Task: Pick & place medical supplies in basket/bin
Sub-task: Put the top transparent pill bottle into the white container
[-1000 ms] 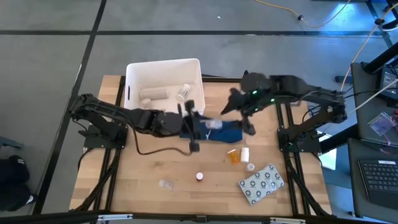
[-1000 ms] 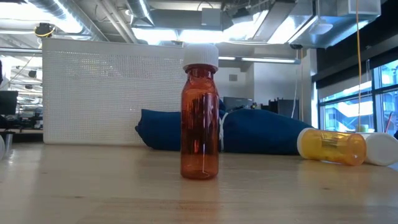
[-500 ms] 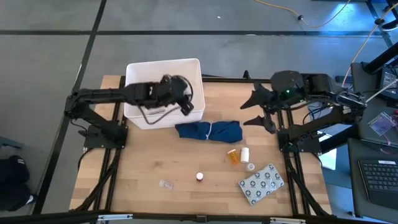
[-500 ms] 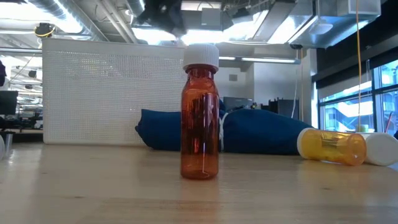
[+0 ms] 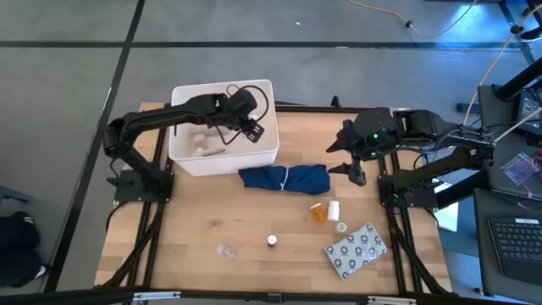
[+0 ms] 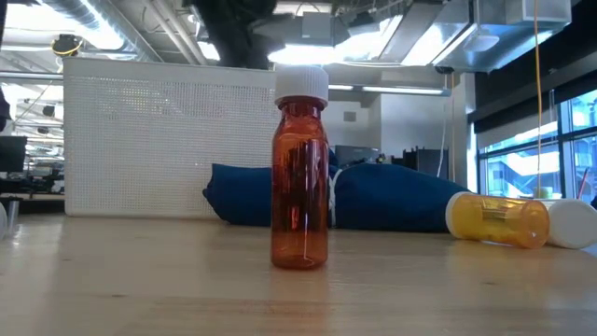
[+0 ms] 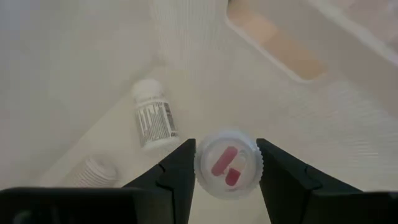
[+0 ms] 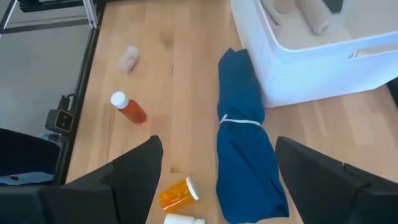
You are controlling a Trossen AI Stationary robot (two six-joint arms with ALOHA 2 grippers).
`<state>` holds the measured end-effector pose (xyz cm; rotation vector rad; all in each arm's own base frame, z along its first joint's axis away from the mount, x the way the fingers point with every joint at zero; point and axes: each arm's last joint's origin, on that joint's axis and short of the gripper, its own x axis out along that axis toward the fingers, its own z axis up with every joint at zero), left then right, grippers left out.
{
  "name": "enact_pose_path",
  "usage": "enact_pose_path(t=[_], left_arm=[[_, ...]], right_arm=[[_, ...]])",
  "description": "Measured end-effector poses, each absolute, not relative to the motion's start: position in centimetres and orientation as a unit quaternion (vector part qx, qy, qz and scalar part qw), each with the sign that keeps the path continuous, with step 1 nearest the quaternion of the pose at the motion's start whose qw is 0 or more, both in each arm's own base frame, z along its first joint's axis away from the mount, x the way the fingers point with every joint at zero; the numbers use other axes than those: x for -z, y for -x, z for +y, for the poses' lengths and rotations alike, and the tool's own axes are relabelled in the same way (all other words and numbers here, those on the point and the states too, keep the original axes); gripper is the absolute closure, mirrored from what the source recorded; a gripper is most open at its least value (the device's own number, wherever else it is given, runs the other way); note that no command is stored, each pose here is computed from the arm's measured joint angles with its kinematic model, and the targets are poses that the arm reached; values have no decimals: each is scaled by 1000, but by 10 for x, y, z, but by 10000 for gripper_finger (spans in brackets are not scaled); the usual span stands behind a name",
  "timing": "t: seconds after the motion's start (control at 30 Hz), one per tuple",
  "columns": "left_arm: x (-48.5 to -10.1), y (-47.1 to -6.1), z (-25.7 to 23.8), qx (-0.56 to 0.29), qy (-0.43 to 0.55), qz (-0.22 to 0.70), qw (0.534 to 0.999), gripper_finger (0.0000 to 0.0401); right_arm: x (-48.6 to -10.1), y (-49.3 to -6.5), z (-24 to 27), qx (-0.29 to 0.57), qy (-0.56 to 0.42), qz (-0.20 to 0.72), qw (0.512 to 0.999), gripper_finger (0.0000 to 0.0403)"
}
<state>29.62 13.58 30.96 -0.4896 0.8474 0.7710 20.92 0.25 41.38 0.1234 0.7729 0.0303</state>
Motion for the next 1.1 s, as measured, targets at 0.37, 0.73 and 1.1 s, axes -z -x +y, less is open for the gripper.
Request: enact_pose_path(t=[0.37, 0.73, 1.1], left_arm=[[-247, -323, 164, -348, 250, 474, 769, 256], [-197, -347, 175, -333, 270, 496, 755, 256], [-193, -349, 176, -337, 274, 494, 753, 247]], right_arm=[[-417, -207, 2, -11, -71, 365, 928, 94], [-417, -206, 3, -10, -73, 364, 929, 94], [-417, -206, 2, -10, -73, 364, 929, 94]])
